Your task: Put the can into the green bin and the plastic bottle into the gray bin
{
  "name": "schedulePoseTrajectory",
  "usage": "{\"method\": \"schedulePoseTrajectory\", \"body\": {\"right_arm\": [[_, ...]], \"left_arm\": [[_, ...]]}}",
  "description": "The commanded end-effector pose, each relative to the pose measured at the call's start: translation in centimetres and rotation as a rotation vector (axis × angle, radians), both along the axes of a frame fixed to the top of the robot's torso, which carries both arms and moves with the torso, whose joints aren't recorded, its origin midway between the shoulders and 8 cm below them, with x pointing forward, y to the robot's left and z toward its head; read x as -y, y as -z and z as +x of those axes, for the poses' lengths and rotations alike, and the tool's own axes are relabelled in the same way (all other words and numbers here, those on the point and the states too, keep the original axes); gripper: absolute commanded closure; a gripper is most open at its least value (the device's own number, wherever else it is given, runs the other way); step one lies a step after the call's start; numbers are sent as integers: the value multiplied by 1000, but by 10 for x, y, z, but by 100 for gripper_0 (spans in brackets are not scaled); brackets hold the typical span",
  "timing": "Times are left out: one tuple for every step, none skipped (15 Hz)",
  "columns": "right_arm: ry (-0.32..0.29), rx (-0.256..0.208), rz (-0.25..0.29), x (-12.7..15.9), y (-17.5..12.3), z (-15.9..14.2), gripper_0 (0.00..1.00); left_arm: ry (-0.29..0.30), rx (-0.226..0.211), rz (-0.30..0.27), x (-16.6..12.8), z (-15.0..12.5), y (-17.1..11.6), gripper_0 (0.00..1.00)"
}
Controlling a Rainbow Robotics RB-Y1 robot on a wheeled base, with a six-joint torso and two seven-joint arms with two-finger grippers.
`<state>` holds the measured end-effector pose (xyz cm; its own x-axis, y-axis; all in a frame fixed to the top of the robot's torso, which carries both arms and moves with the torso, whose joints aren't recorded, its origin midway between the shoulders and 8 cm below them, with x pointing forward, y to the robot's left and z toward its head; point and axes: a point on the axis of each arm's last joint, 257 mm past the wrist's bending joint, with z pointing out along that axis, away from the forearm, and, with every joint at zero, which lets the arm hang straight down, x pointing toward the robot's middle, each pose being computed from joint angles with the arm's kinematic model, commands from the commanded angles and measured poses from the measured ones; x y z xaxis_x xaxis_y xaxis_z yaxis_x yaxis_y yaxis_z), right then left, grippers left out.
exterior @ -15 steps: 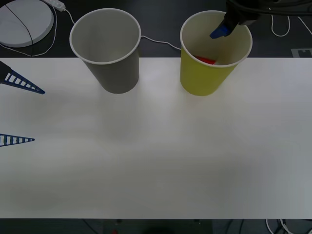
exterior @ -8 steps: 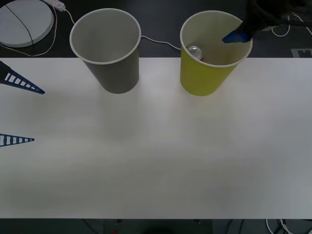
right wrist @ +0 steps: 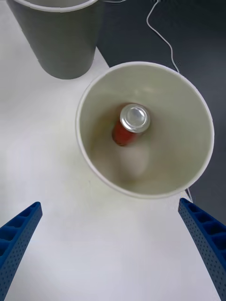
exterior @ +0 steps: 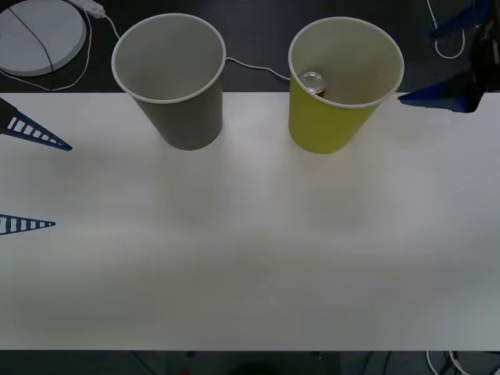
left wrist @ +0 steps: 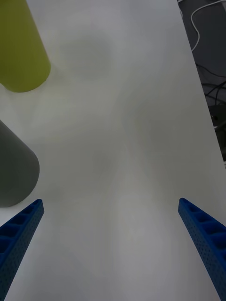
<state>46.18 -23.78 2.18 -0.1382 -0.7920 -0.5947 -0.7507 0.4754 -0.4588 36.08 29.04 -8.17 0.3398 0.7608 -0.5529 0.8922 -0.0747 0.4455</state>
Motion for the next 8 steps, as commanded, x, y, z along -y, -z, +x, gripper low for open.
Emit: {"method": "schedulePoseTrajectory", "body": {"right_arm": [[-14, 20, -26, 14, 16, -27, 0], [-39, 31, -60, 21, 24, -36, 0], [-67, 28, -85, 29, 35, -46, 0], [-86, 13, -90, 34, 43, -52, 0], [-116, 11, -90, 39, 51, -60, 0], [-135, 18, -93, 43, 54, -64, 0], [-158, 23, -96, 46, 58, -69, 0], [-177, 23, -99, 51, 65, -75, 0]], "left_arm": [[0, 0, 0, 0, 0, 0, 0], [0, 0, 0, 0, 0, 0, 0], [0, 0, 0, 0, 0, 0, 0], [0, 0, 0, 0, 0, 0, 0], [0, 0, 0, 0, 0, 0, 0], [0, 0, 0, 0, 0, 0, 0], [0, 0, 0, 0, 0, 0, 0], [0, 0, 0, 0, 0, 0, 0]]}}
